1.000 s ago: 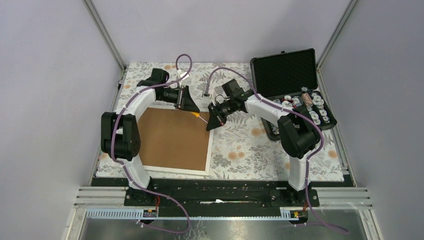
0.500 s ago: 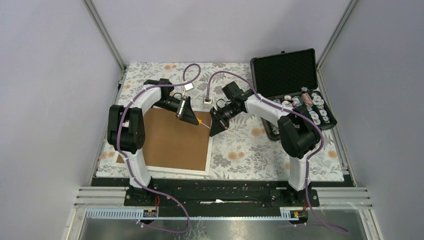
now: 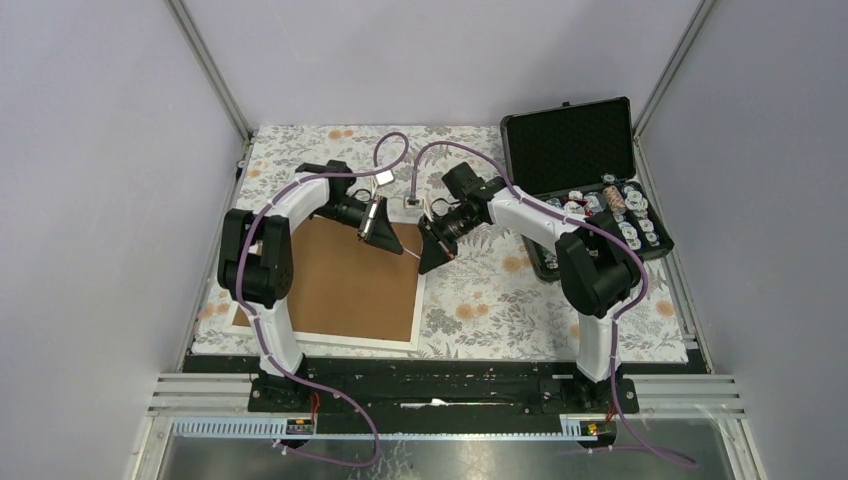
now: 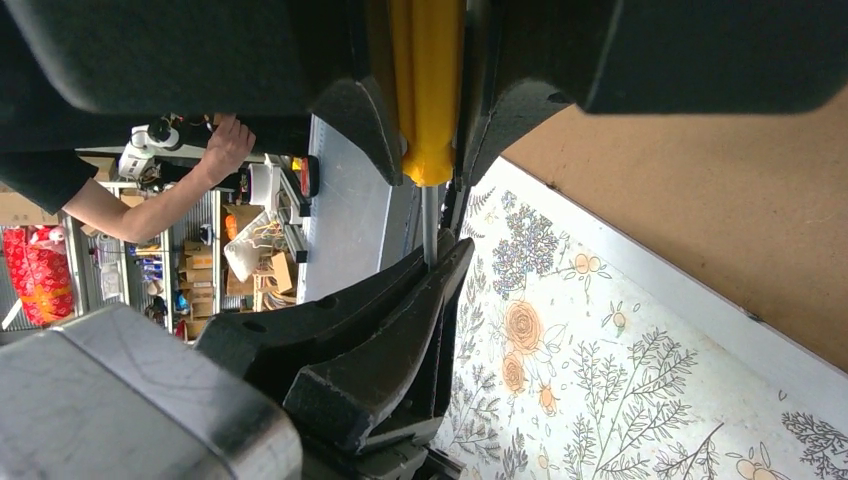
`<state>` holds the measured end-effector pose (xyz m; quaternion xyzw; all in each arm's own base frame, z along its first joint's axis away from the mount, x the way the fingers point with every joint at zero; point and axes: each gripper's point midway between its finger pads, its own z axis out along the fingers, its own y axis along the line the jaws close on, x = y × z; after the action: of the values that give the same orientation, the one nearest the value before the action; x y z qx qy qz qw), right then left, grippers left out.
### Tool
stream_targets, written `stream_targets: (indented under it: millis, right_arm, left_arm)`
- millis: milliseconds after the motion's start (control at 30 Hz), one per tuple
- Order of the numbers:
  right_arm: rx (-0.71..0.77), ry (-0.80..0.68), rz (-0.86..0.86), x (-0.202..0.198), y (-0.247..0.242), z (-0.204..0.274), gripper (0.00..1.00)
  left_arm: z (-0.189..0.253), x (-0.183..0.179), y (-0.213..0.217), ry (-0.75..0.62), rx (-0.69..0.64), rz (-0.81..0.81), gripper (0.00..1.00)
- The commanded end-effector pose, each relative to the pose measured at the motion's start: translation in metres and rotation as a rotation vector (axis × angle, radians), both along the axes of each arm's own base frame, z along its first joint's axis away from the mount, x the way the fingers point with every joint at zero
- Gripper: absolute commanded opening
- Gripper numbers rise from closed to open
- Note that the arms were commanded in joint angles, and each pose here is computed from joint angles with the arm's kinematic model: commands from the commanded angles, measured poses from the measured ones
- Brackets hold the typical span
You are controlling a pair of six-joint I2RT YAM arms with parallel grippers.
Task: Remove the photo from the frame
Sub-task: Adjust the screwdriver, then release the photo frame item from the photo frame.
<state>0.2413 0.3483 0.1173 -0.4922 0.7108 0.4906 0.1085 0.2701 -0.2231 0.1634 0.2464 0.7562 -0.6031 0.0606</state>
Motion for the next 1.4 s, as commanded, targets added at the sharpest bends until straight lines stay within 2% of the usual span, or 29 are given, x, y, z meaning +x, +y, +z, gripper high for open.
stream_targets:
  millis: [0,67,133,200,333,567,800,1367]
  right_arm:
    - [0.049,-0.042,0.016,0.001,0.007,0.027,0.26]
    - [0.055,0.024,-0.064,0.015,-0.002,0.033,0.61]
    - [0.041,0.079,-0.180,0.033,-0.017,0.027,0.72]
    - [0.028,0.099,-0.315,0.056,-0.034,0.021,0.74]
    - [-0.015,0.115,-0.490,0.085,-0.042,0.004,0.72]
    - [-0.117,0.261,-0.630,0.104,-0.039,-0.047,0.60]
    - [-0.143,0.323,-0.669,0.108,-0.035,-0.074,0.58]
    - [-0.151,0.384,-0.637,0.091,-0.014,-0.094,0.44]
  left_arm:
    - [0.016,0.003,-0.004,-0.073,-0.037,0.010,0.00]
    - [0.010,0.011,0.003,-0.046,0.005,0.086,0.00]
    - [0.004,0.033,0.013,-0.083,0.031,0.219,0.00]
    - [-0.001,0.049,0.025,-0.071,0.030,0.343,0.00]
    - [-0.027,0.051,0.034,0.018,0.043,0.413,0.00]
    - [-0.056,0.070,0.048,-0.013,0.130,0.491,0.00]
    - [-0.073,0.072,0.051,0.005,0.167,0.492,0.00]
    - [-0.087,0.055,0.039,0.022,0.177,0.408,0.00]
